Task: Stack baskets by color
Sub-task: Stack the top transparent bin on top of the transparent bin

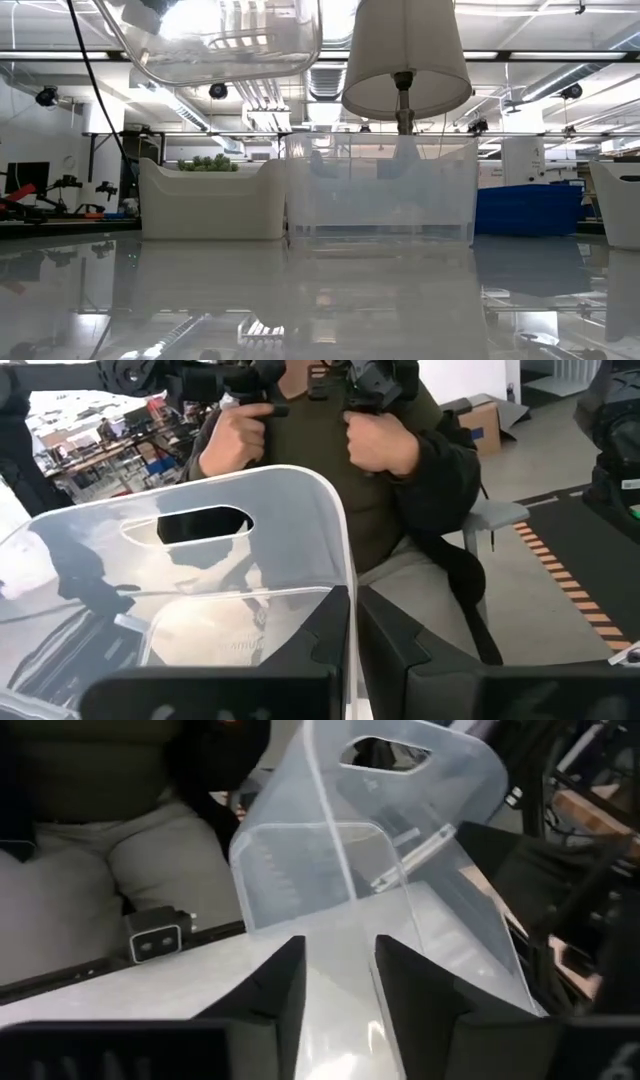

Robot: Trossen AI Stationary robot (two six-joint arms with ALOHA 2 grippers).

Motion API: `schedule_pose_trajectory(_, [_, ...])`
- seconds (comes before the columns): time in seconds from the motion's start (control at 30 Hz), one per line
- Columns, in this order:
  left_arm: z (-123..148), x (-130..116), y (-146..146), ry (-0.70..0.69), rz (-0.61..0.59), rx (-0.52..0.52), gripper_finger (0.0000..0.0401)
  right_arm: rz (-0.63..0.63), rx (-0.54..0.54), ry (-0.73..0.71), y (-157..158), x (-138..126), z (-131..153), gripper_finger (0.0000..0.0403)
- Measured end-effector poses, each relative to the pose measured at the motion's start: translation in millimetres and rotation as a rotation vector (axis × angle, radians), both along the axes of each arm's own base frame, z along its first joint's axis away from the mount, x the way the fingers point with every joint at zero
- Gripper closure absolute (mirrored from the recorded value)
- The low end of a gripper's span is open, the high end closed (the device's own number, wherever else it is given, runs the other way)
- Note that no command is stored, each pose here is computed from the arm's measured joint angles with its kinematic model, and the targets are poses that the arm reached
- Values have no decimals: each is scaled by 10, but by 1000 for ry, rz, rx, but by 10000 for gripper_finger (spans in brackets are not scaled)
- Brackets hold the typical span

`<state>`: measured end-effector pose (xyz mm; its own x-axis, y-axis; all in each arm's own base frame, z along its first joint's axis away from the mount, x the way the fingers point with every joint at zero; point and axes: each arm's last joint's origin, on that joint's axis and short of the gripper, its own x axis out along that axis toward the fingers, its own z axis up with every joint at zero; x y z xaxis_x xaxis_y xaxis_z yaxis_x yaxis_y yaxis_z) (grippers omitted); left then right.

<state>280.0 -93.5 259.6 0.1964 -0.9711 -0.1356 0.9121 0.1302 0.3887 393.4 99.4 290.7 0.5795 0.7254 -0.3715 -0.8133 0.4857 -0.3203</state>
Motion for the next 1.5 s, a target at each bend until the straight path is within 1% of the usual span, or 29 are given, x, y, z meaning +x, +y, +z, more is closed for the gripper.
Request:
schedule_pose_trajectory(0.13, [-4, 4, 16, 3, 5, 0, 401, 39, -15, -22, 11, -7, -7, 346])
schedule_pose_trajectory(0.23, [1, 10, 30, -2, 21, 3, 401, 107, 8, -23, 23, -23, -8, 383])
schedule_pose_trajectory(0.37, [2, 27, 66, -5, 52, 8, 399, 139, 22, -19, 27, -31, -11, 392])
schedule_pose_trajectory(0.43, [15, 41, 100, 16, 70, -4, 390, 142, 23, -16, 25, -33, -14, 393])
schedule_pose_trajectory(0.53, [29, 57, 139, 58, 96, -22, 363, 143, 22, -14, 27, -36, -18, 393])
schedule_pose_trajectory(0.73, [25, 72, 194, 93, 132, -26, 286, 126, 17, 12, 19, -40, -34, 394])
schedule_pose_trajectory(0.83, [19, 69, 253, 115, 154, -21, 250, 78, -8, 54, 9, -42, -10, 394])
schedule_pose_trajectory(0.9, [33, 47, 325, 137, 194, -13, 231, 54, -26, 88, 2, -50, 20, 394])
schedule_pose_trajectory(1.03, [84, -44, 491, 201, 342, 28, 207, -13, -38, 182, -12, -69, 108, 394])
schedule_pose_trajectory(1.2, [211, -266, 687, 255, 577, 102, 198, -184, -83, 303, -53, -95, 200, 394])
schedule_pose_trajectory(1.27, [236, -368, 739, 281, 694, 153, 198, -269, -99, 338, -73, -99, 232, 394])
schedule_pose_trajectory(1.4, [287, -581, 824, 321, 973, 280, 198, -470, -116, 412, -123, -117, 329, 394])
schedule_pose_trajectory(1.43, [293, -628, 844, 341, 1049, 293, 198, -532, -119, 435, -141, -125, 349, 394])
schedule_pose_trajectory(1.5, [284, -709, 881, 373, 1195, 285, 198, -649, -123, 475, -173, -144, 380, 394])
